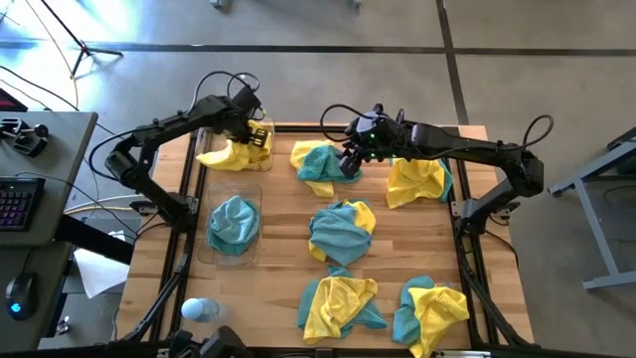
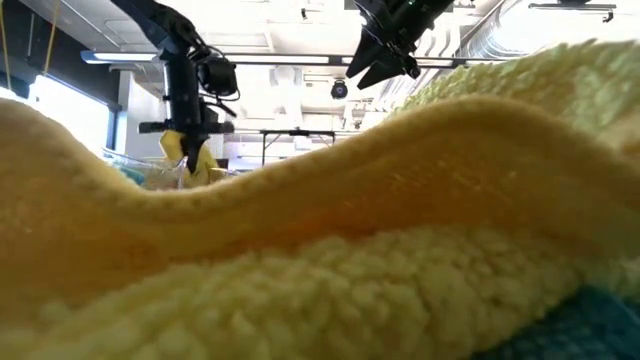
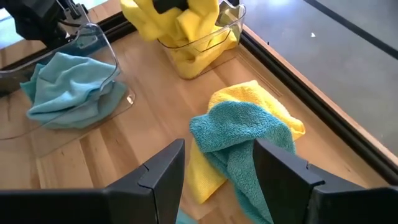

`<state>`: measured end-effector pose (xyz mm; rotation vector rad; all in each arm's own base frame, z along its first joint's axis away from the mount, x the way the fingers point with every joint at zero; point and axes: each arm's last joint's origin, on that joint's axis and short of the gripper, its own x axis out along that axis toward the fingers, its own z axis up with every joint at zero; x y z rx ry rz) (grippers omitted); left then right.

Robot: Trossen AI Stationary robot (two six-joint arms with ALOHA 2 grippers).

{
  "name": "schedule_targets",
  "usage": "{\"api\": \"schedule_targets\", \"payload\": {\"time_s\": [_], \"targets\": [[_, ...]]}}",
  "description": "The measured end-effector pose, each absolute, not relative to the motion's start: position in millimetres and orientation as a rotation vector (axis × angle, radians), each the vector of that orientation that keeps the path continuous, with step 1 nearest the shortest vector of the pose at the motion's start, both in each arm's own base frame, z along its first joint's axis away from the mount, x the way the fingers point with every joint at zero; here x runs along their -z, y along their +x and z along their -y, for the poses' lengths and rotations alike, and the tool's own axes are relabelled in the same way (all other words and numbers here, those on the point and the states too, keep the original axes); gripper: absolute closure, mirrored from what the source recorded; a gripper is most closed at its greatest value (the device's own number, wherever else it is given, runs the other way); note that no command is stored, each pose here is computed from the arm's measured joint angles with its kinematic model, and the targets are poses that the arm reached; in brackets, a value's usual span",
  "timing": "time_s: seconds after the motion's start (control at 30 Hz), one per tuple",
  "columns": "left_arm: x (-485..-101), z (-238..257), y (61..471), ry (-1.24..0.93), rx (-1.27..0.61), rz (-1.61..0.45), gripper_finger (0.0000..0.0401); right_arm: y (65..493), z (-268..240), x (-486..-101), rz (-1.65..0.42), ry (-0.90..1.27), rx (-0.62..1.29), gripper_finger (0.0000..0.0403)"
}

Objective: Sort microfiber towel by color & place in baskets
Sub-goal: Put the yellow microfiber cloth into the top transparent bin

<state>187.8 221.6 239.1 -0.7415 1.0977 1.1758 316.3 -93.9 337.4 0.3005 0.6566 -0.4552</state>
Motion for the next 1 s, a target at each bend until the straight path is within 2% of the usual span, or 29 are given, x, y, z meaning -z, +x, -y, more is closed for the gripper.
{"api": "schedule_targets", "payload": {"time_s": [0.27, 0.57, 0.7, 1.0], "targets": [[-215, -213, 191, -0.796, -1.142, -1.066, 0.0386, 316, 94, -337, -0.668, 0.252, 0.435, 0.0217], [-210, -212, 198, -0.870, -1.139, -0.969, 0.0379, 316, 93, -336, -0.687, 0.231, 0.419, 0.0217], [-210, -212, 198, -0.888, -1.116, -0.968, 0.0357, 313, 93, -334, -0.729, 0.211, 0.410, 0.0217], [-210, -211, 200, -0.928, -1.122, -0.950, 0.0277, 307, 91, -327, -0.839, 0.164, 0.386, 0.0217]]}}
